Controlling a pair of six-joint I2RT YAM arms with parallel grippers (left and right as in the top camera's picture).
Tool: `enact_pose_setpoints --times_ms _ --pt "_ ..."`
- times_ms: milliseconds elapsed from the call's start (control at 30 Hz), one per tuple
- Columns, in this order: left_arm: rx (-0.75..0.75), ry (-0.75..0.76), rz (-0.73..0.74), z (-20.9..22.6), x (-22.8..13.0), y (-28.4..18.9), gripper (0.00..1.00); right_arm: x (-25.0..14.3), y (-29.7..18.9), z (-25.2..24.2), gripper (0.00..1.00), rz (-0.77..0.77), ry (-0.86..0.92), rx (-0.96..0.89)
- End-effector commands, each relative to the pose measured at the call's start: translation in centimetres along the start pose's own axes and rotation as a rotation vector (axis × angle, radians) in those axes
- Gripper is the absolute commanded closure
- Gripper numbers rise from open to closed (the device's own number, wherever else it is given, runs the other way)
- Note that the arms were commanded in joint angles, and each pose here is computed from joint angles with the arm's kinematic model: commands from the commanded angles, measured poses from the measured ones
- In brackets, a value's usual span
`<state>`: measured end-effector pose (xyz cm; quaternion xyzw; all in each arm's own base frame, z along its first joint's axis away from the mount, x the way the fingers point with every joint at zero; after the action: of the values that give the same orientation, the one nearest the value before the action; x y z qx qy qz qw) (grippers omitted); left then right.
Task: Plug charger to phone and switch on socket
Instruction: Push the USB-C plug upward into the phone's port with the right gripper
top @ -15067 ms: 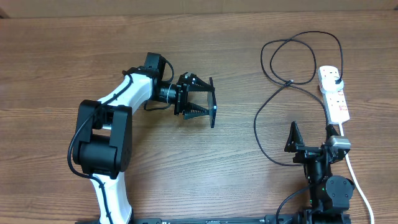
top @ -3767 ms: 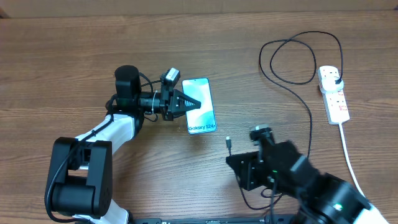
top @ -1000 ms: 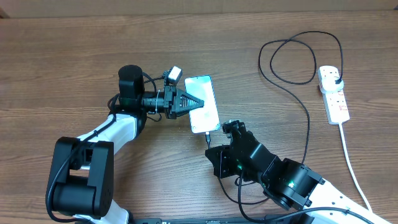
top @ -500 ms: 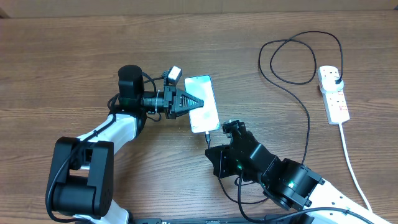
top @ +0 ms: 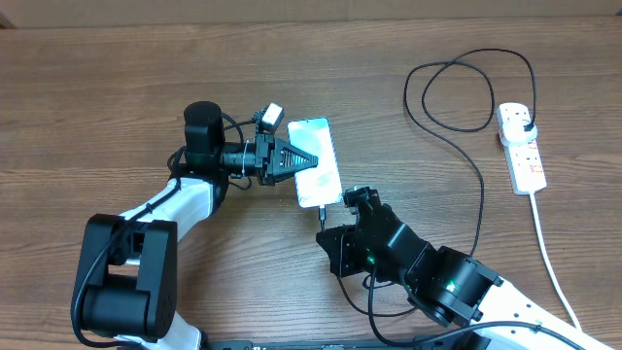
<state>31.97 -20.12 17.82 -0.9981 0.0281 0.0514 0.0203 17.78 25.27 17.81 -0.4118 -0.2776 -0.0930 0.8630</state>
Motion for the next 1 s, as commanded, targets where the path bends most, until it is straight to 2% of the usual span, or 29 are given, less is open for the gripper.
enact_pose_setpoints --times_ms 0,300,867,933,967 --pt "-0.015 0.023 0.048 -1.0 -0.3 0.1 0.96 0.6 -0.1 0.3 0.96 -0.026 -0.03 0.008" --pt "-0.034 0.063 0.107 -1.2 -1.2 0.0 0.96 1.6 -0.2 -0.4 0.96 -0.08 -0.133 -0.047" --pt "-0.035 0.11 0.135 -1.2 -1.8 0.9 0.96 3.6 -0.5 -0.8 0.96 -0.188 -0.158 -0.1" --pt "-0.034 0.117 0.148 -1.2 -2.0 1.3 0.96 3.7 -0.5 -0.7 0.95 -0.189 -0.158 -0.099" --pt "-0.034 0.118 0.149 -1.2 -2.1 1.3 0.96 3.6 -0.5 -0.7 0.89 -0.184 -0.157 -0.098"
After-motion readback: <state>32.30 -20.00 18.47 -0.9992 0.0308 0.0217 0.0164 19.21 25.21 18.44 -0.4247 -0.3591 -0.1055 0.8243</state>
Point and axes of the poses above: each gripper's point midway between its finger pads, its own y axis out along the fingers, its own z axis along the line the jaws close on, x = y × z, the point moved 2 cm from there along -y, back along the fingers, and after that the axes turned 9 degrees about -y, right-handed, at the moved point
